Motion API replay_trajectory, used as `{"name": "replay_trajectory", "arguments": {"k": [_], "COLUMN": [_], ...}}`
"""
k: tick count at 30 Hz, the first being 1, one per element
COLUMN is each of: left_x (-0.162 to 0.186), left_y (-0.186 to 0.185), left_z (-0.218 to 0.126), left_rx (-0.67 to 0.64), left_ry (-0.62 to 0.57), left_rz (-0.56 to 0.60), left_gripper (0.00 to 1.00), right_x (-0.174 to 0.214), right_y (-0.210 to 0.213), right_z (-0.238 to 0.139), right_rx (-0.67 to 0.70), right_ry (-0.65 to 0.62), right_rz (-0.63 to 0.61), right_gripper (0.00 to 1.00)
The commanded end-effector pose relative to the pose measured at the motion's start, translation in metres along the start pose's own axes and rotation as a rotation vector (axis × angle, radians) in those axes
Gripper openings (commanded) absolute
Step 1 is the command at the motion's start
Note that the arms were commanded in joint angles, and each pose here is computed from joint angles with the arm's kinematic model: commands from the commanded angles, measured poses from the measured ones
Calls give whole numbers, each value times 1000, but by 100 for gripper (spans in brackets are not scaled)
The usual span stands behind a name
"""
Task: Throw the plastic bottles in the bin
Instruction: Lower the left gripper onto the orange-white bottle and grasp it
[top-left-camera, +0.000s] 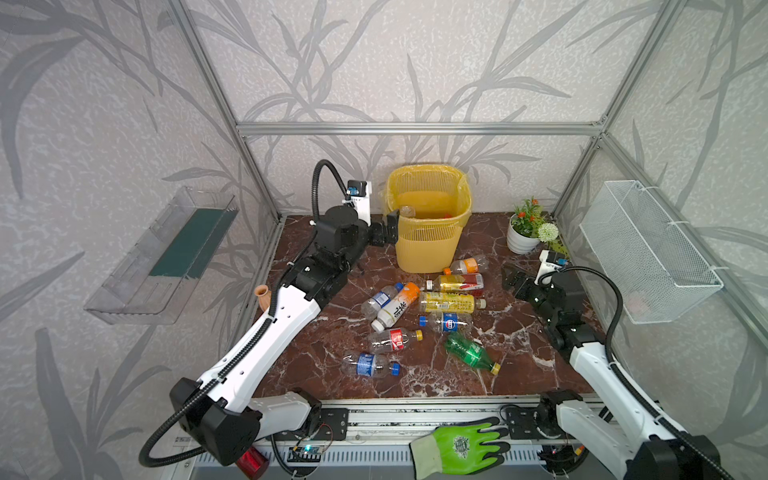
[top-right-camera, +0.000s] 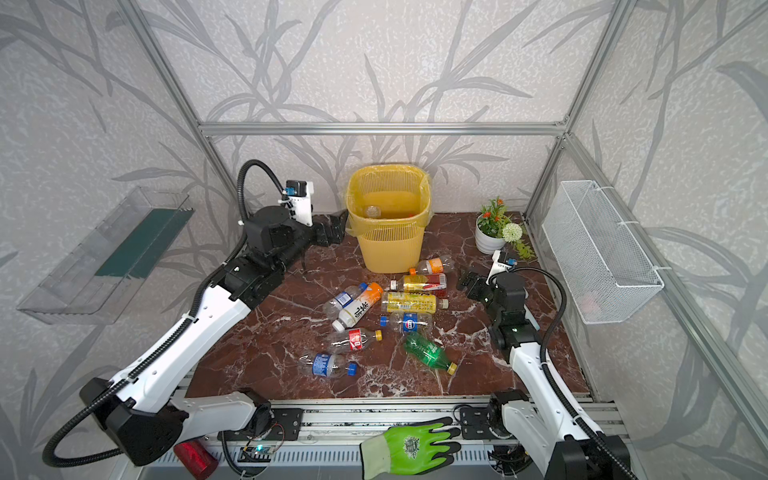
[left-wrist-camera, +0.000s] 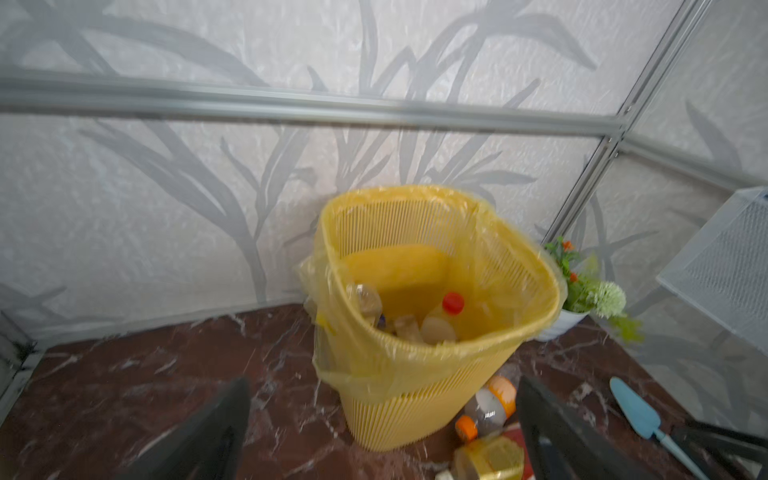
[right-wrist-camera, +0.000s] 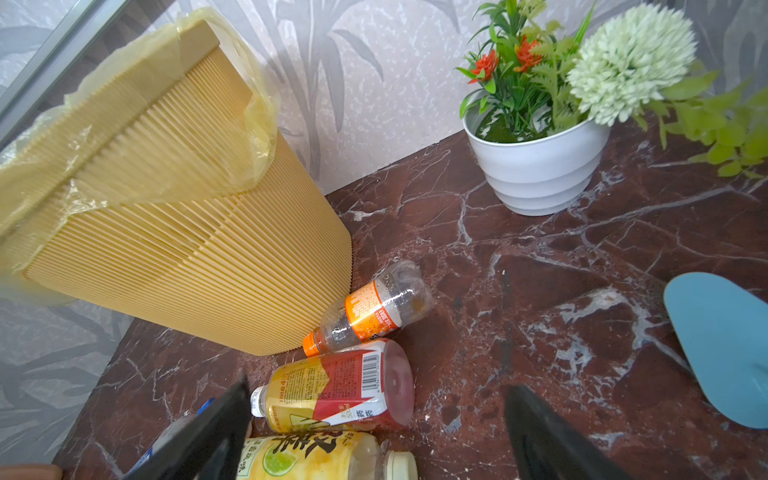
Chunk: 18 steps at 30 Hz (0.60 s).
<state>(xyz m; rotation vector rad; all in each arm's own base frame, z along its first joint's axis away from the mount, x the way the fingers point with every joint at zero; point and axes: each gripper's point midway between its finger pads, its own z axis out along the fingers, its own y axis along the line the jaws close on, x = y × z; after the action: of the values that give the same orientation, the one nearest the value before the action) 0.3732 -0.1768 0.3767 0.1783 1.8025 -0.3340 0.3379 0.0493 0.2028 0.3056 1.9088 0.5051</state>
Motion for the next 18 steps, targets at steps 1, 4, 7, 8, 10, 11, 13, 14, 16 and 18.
{"name": "replay_trajectory", "arguments": {"k": [1,4,7,8,10,11,13,14,16,18], "left_x": [55,109,154,168,187,196,207,212,222,235], "left_y": [13,8,2,0,-5,-7,-12,-17,-24,-29], "left_z": [-12,-20,-26,-27,-29,-28,-27,-25,-21,-15], "left_rx": [-36,-11,2,6,19,19,35,50,77,84], "left_ry": [145,288,414,456,519,550,597,617,657,714], "left_rz": [-14,-11,10,15,36,50,60,59,61,71], "left_gripper": [96,91,89,88,85,84,82,80,78,75], "right_x": [5,13,23,26,30,32,33,33,32,34], "right_y": [6,7,6,5,3,1,-1,-2,-2,-3], "right_z": [0,-1,-2,-3,-6,-8,-12,-14,-17,-20], "right_rx": [-46,-64,-63,-57,-50,-46,-41,-38,-34,-27], "right_ry": [15,36,72,81,91,90,78,72,65,68], "right_rz": [40,68,81,87,100,109,124,127,126,124], "right_gripper": [94,92,90,90,89,89,89,89,89,89]}}
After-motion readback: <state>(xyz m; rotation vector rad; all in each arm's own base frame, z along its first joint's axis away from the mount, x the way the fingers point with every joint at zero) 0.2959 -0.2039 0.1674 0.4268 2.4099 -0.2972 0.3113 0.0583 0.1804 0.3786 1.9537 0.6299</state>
